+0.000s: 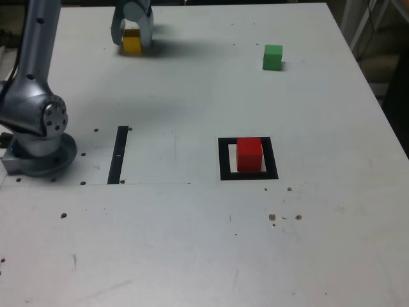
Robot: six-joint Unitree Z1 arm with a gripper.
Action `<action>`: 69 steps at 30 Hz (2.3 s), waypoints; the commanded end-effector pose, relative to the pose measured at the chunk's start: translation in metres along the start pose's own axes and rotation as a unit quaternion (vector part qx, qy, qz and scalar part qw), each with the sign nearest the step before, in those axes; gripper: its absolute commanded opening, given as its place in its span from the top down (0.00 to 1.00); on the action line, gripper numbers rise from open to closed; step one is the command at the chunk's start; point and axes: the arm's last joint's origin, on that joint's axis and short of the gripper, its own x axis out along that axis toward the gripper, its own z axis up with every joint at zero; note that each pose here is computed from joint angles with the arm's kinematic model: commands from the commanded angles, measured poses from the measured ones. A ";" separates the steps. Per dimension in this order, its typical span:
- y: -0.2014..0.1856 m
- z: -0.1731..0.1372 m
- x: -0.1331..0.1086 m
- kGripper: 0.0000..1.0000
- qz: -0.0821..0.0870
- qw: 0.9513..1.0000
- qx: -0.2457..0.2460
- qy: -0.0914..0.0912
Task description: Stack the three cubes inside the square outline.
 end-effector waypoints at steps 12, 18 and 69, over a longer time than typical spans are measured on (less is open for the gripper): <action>-0.021 0.009 -0.022 0.63 0.006 1.000 0.007 -0.026; -0.047 0.014 -0.042 0.63 0.009 0.999 0.001 -0.040; -0.317 0.093 -0.159 0.63 0.009 0.994 0.092 -0.064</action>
